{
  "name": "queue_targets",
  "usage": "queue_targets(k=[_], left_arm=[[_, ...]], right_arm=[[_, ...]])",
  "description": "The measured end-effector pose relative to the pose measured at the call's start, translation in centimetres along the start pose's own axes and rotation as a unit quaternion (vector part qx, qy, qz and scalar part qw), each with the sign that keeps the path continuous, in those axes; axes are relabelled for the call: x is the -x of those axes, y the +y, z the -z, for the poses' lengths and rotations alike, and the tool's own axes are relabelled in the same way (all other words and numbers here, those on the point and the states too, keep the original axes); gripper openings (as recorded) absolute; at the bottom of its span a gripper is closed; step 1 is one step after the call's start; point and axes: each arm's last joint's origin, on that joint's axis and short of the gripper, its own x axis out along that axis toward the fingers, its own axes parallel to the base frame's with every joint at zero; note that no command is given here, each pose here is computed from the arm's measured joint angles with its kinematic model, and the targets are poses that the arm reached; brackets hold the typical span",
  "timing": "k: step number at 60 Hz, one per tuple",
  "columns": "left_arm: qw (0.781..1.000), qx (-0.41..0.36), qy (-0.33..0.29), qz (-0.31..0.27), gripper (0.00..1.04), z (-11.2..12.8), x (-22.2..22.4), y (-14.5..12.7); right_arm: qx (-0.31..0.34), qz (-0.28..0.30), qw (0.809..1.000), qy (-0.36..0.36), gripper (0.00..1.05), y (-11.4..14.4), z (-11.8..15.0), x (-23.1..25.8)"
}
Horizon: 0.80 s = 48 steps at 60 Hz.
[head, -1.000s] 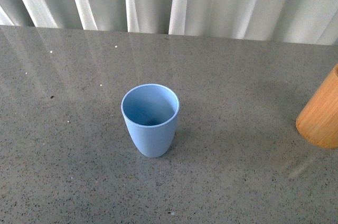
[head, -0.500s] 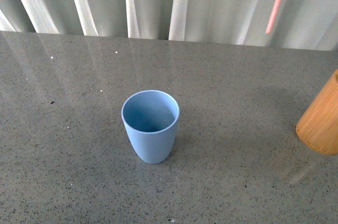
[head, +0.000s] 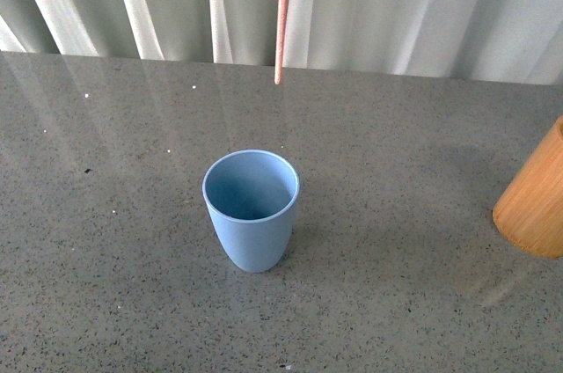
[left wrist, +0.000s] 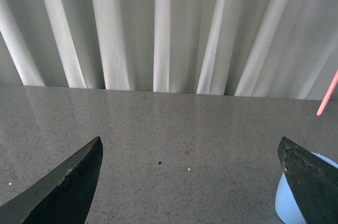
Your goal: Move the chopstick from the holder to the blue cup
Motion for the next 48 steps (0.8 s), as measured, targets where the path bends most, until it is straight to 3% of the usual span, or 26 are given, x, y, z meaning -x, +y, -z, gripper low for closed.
queue_targets(k=[25, 48], left_arm=[[1.0, 0.0, 0.0, 0.0, 0.98, 0.0, 0.0, 0.0], [1.0, 0.0, 0.0, 0.0, 0.98, 0.0, 0.0, 0.0]], right_arm=[[-0.036, -0.017, 0.999, 0.014, 0.01, 3.9, 1.2, -2.1], [-0.045, -0.003, 0.998, 0.047, 0.01, 3.6, 3.5, -0.1]])
